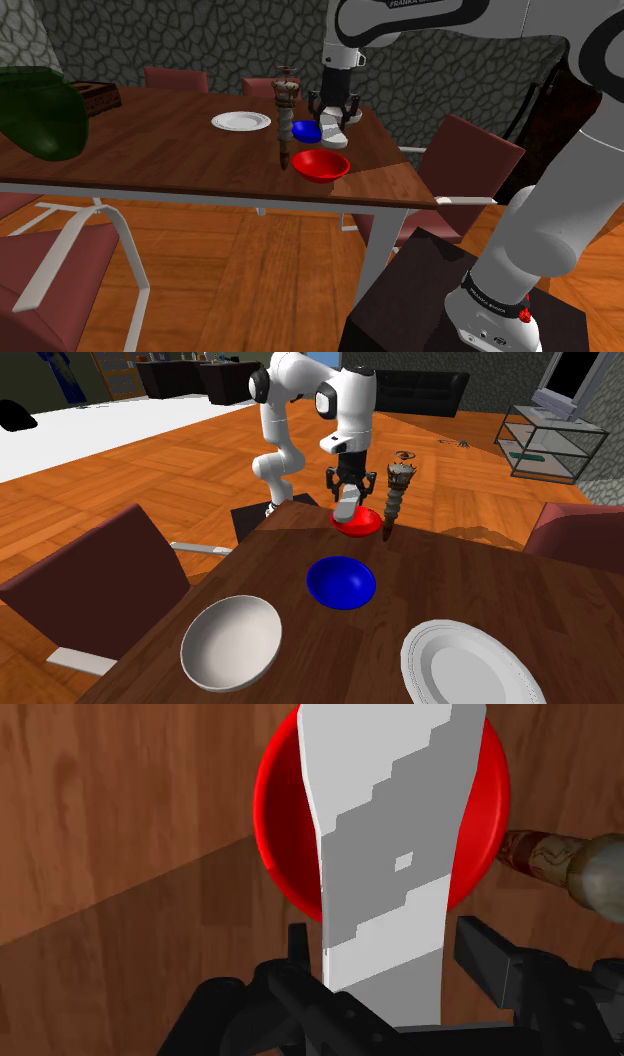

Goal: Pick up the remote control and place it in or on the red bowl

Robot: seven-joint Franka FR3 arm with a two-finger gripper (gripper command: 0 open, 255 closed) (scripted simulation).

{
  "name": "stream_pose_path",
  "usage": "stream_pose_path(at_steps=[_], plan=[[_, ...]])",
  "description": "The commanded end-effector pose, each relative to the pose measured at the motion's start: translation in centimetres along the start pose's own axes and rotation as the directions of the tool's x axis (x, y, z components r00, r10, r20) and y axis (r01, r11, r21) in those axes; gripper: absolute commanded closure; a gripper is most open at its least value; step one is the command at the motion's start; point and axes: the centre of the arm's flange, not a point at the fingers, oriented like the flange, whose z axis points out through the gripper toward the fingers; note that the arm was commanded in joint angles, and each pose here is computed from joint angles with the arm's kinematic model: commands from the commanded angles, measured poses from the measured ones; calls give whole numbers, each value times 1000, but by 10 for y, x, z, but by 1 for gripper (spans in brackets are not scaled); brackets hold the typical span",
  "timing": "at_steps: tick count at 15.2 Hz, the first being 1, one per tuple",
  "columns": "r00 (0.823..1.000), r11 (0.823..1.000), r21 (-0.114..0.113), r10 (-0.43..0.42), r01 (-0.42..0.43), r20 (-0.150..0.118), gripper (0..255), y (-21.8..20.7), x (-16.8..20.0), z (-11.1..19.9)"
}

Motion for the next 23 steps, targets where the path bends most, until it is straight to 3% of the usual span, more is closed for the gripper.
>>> stream_pose_path(at_steps=[1, 3, 18, 23], plan=[[1000, 1000, 0, 2, -2, 0, 255, -11, -22, 0], [1000, 1000, 0, 2, -2, 0, 255, -24, -47, 0], [1000, 1000, 0, 2, -2, 0, 255, -22, -46, 78], [1000, 1000, 0, 2, -2, 0, 255, -22, -46, 78]])
